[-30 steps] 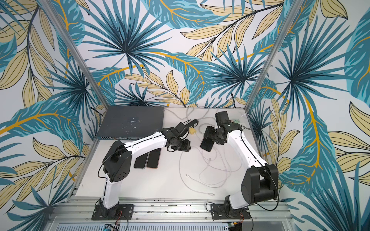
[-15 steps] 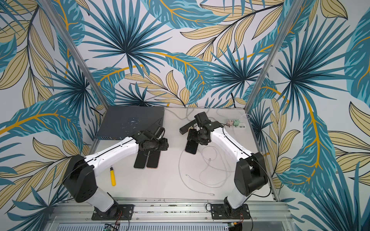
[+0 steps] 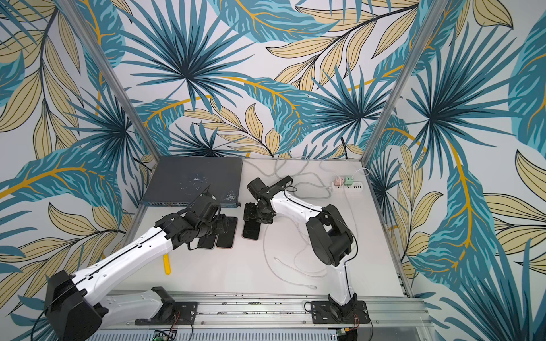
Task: Unplug the charging cable from the phone
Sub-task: Place the phone at the center of the board.
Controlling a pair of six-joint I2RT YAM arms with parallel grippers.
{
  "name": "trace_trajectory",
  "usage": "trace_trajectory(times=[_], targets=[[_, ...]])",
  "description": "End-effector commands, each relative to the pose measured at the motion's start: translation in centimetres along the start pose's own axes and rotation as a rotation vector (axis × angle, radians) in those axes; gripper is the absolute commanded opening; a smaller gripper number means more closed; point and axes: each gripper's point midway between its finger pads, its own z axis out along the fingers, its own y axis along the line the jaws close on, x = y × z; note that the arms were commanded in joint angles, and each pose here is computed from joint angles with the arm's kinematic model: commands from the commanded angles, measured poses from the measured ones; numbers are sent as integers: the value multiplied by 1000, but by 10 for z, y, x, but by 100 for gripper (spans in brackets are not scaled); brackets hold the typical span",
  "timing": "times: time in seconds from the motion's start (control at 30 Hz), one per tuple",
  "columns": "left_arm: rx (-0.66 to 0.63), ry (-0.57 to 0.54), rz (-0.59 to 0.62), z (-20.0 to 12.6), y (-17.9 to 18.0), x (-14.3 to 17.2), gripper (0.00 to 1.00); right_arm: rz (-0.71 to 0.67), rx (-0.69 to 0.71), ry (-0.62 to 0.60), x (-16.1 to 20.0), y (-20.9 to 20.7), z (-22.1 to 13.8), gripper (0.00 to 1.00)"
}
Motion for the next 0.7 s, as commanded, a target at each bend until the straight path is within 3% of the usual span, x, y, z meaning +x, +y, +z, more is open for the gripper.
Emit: trace_trajectory(times=[0.0,0.3,0.67], targets=[[-20,-17,-15,-5,9,2,59,-4,-17,16,-1,20,11,66],[-20,-13,-25,-1,18,8,60,13,68,68,9,9,40,66],[-5,-8,-31,5,15,9,60,-18,132,85,22,-4,43,68]])
